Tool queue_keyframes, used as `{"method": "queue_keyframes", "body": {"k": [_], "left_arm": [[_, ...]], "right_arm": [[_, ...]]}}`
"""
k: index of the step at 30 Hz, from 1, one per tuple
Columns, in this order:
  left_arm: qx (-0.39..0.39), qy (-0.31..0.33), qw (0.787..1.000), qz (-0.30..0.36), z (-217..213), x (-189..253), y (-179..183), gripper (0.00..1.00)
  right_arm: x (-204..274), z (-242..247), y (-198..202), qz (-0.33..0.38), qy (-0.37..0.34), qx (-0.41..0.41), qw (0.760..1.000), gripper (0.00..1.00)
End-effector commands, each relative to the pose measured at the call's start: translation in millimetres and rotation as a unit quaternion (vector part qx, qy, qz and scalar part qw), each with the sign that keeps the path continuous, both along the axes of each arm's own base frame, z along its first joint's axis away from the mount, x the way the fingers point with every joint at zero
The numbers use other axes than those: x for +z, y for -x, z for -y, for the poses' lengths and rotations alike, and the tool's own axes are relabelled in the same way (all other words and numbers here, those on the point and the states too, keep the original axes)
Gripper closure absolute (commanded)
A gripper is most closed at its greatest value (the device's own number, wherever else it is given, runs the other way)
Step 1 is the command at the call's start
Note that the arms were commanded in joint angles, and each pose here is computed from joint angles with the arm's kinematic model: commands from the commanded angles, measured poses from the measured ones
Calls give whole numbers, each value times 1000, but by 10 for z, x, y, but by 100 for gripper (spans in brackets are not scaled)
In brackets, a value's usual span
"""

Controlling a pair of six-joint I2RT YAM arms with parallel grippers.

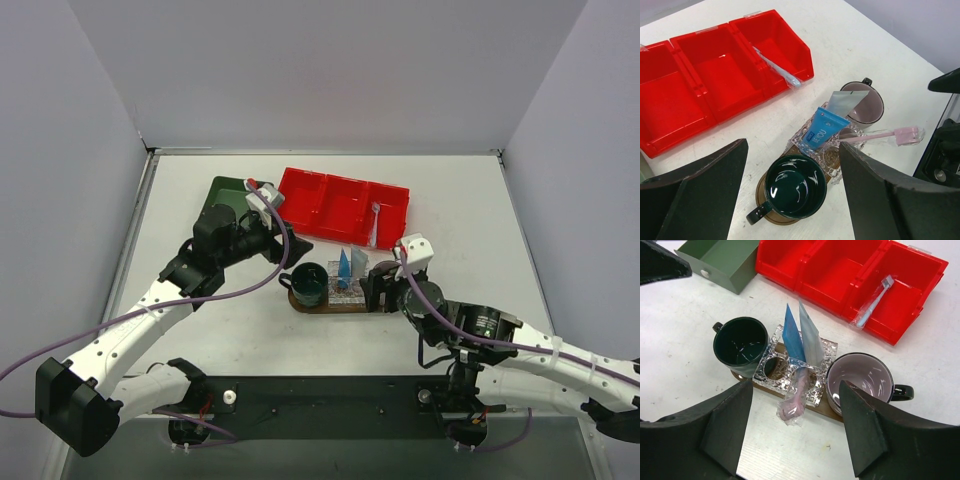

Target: Prepare toiletry sets of a toothbrush and toothpaste on the tray

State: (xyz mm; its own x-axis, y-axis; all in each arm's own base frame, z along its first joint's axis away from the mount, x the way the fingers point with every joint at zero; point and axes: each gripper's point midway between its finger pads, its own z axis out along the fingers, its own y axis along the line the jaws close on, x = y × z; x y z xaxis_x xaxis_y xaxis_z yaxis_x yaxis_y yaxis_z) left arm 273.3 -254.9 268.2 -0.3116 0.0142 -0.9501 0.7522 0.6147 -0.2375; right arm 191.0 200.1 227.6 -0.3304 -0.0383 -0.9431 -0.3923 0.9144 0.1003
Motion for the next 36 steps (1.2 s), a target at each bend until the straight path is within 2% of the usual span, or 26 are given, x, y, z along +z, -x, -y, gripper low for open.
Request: {"method": "queue_keyframes", "body": {"k": [1,4,9,11,12,13,16,20,25,30,36], "left_arm": [[27,-3,999,20,-100,127,-78,16],[35,-3,999,26,-140,151,-93,16],[65,-15,997,38,-261,124,-177,16],[79,-24,996,41,-313,107,-219,16],[85,-25,995,40,-334,96,-243,16],[88,-27,995,39,-348,81,-252,16],[81,-21,996,38,-327,62,-250,16],[84,-19,995,41,-342,80,-269,16],[101,-26,994,40,-414,60,-318,16],[113,-28,992,41,-463,55,-355,16],[114,-28,992,41,-475,65,-358,16]], "right_arm": [[286,46,-116,18,-9,-19,1000,38],[430,10,-201,12,-26,-8,1000,43],[830,96,-509,34,-56,-11,998,43],[799,96,-644,21,-46,-13,999,43],[810,242,-800,14,-52,-41,998,44],[793,164,-843,-7,-61,-22,998,45],[759,286,-1058,-42,-75,-44,995,48],[583,399,-1275,-95,-76,-60,991,51],[151,614,-1538,-186,-76,-122,972,57],[-211,701,-1734,-234,-75,-168,955,61],[-515,521,-1887,-275,-69,-175,943,62]]}}
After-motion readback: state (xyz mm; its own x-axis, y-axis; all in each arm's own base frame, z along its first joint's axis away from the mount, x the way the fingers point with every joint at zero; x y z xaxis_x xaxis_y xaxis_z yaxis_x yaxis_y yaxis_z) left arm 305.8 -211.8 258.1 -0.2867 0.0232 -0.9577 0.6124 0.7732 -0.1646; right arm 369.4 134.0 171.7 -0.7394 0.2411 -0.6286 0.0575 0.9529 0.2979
